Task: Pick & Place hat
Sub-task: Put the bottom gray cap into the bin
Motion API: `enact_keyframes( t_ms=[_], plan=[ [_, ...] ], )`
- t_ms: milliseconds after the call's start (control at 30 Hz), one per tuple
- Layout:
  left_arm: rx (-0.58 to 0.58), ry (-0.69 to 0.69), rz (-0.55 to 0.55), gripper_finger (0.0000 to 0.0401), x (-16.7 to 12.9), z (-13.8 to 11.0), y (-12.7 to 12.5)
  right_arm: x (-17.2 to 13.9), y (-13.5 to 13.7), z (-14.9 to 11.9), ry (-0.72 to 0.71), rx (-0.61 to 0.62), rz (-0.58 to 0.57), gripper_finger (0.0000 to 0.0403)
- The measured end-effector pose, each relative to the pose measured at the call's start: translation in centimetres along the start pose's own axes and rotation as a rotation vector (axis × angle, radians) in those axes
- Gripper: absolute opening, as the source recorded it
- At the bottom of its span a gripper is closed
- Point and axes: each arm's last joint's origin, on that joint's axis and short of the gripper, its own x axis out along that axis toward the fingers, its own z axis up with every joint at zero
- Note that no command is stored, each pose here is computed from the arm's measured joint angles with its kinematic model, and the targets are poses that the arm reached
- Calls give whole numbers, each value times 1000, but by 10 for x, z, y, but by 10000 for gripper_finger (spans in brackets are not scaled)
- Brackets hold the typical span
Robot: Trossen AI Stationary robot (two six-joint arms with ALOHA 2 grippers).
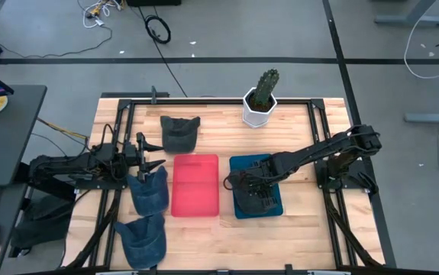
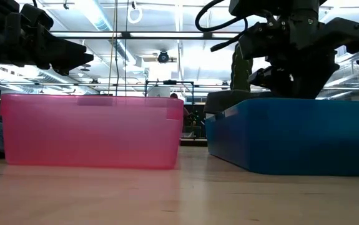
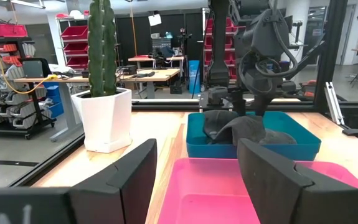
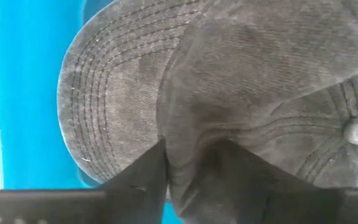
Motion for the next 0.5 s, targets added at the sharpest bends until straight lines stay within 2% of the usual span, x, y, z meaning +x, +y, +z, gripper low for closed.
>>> enact_keyframes(
  t_ms=[233,500],
  plan=[
    [0,0,0,227,0,0,0,-18,2,11,-24,2,10,194],
    [0,0,0,227,0,0,0,-42,3,32,-156,-14,-11,203]
  ],
)
